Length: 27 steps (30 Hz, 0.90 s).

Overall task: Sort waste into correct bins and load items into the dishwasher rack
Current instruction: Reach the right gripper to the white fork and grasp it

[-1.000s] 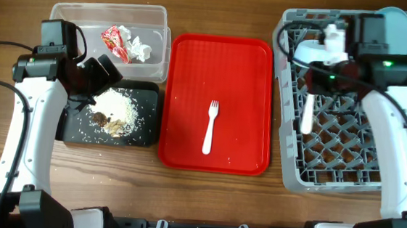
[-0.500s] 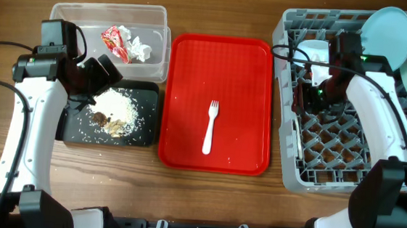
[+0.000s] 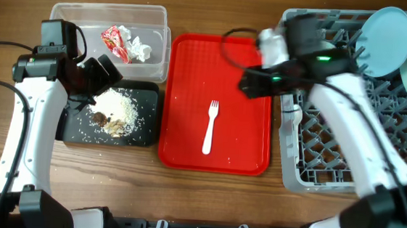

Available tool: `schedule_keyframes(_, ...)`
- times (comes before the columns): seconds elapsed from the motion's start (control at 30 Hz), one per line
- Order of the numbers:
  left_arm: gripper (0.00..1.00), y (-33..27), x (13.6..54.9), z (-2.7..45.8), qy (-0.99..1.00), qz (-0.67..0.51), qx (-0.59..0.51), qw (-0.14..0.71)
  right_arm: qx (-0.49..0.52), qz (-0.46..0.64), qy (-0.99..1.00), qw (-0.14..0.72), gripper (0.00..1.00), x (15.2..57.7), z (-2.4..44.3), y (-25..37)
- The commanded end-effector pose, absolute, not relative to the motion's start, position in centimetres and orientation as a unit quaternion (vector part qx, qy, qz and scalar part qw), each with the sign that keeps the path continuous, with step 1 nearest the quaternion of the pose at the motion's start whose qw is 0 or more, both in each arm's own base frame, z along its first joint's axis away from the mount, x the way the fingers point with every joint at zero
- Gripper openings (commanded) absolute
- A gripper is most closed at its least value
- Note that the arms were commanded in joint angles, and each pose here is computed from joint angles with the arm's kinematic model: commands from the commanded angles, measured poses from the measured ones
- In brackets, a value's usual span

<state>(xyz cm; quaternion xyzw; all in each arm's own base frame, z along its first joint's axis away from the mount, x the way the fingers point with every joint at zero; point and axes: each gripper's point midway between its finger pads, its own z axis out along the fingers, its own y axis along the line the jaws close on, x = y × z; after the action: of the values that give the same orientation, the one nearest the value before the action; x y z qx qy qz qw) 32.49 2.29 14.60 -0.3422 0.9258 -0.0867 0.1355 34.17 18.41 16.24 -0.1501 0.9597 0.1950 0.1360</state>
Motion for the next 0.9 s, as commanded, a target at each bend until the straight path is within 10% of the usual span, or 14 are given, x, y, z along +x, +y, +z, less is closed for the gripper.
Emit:
schedule_keyframes(0.0, 1.0, 2.3, 32.6, 15.0, 0.924, -0.094, -0.345, 0.14, -0.093, 0.146, 0.982, 0.08, 0.7, 33.6, 11.4, 21.3)
schedule_keyframes(0.33, 1.0, 2.3, 32.6, 15.0, 0.924, -0.094, -0.344, 0.14, -0.015, 0.072, 0.997, 0.008, 0.69, 33.0, 0.6, 24.2)
schedule_keyframes(0.6, 1.0, 2.3, 32.6, 15.0, 0.924, -0.094, -0.344, 0.14, 0.024, 0.016, 0.999, 0.039, 0.46, 34.3, -0.2, 22.4)
schedule_keyframes(0.87, 1.0, 2.3, 32.6, 15.0, 0.924, -0.094, -0.344, 0.14, 0.034, 0.012, 0.999, -0.002, 0.45, 32.4, -0.3, 22.0)
